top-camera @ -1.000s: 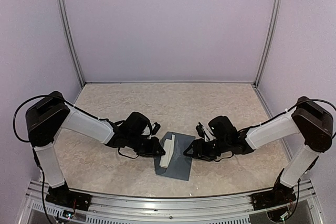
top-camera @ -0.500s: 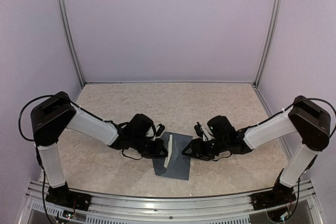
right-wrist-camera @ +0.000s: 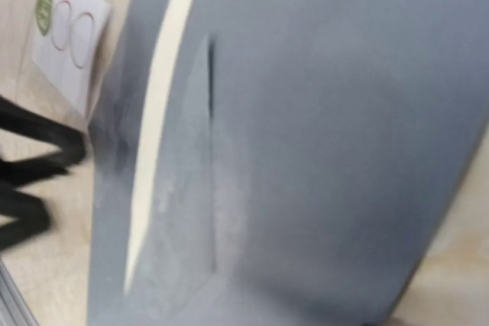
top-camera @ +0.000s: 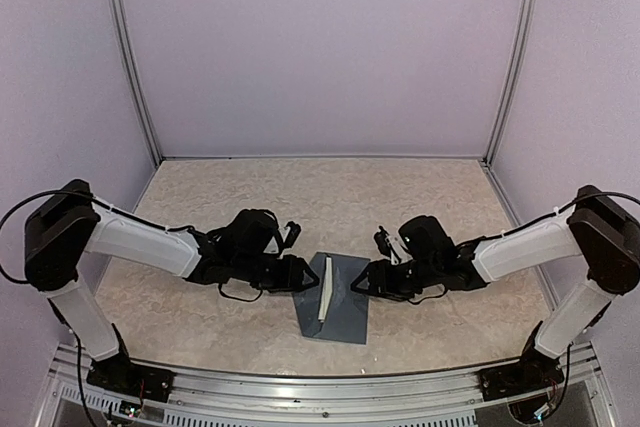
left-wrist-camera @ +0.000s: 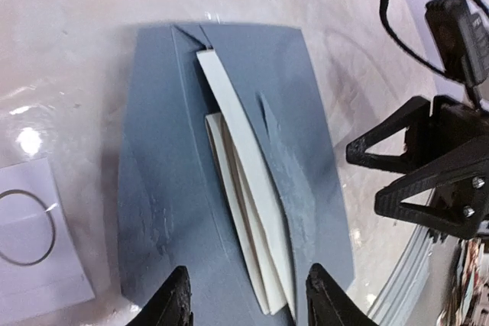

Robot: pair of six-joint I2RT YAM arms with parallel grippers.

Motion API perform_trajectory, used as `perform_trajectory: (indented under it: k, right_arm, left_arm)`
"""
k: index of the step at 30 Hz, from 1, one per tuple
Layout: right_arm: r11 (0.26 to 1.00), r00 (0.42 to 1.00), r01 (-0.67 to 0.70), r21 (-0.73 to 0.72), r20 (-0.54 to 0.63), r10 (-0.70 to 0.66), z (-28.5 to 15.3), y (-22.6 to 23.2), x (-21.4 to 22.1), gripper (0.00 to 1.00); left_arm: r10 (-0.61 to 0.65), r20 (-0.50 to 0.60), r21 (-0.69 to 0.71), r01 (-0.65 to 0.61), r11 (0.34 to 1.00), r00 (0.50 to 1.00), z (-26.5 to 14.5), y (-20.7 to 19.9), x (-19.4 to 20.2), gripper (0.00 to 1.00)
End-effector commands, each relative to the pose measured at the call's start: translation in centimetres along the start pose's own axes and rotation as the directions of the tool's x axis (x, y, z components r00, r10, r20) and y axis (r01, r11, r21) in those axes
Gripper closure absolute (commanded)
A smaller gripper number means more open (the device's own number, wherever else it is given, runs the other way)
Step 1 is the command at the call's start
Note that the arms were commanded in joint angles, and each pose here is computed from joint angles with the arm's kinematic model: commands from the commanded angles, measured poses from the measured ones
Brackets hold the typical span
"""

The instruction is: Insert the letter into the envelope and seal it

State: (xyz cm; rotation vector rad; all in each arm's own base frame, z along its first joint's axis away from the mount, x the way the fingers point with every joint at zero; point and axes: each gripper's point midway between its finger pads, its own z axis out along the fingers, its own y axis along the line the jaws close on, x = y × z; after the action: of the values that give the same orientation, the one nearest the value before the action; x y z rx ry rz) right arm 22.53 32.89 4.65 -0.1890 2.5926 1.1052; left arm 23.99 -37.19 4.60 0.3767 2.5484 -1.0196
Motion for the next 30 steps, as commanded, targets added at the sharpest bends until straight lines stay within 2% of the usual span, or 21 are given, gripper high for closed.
perform_trajectory:
  k: [1, 6, 11, 20, 30]
  right_arm:
    - [0.992, 0.990, 0.125, 0.006, 0.061, -0.125, -1.6, 2.2, -1.6, 0.43]
    - [0.985, 0.987, 0.159, -0.071, 0.045, -0.156, -0.7, 3.7, -1.3, 0.54]
    - [0.981, 0.989, 0.147, -0.125, -0.003, -0.148, 1.3, 3.9, -0.3, 0.57]
    - [0.998, 0.995, 0.050, 0.036, -0.093, -0.046, 3.3, -1.0, 1.8, 0.58]
    - [0.998, 0.995, 0.021, 0.053, -0.098, -0.016, 3.3, -1.9, 2.1, 0.58]
  left_arm:
    - [0.008, 0.131, -0.073, 0.002, 0.997, 0.991, -4.4, 0.4, -2.3, 0.47]
    - [-0.111, 0.140, -0.020, 0.115, 0.993, 0.984, -5.5, 2.1, -1.7, 0.41]
    - [-0.181, 0.103, 0.079, 0.174, 0.982, 0.978, -4.7, 1.6, -0.7, 0.34]
    - [-0.232, 0.045, 0.076, 0.229, 0.971, 0.972, -3.0, 2.7, 0.7, 0.24]
    - [-0.248, 0.027, 0.072, 0.246, 0.967, 0.968, -1.2, 3.5, 1.1, 0.21]
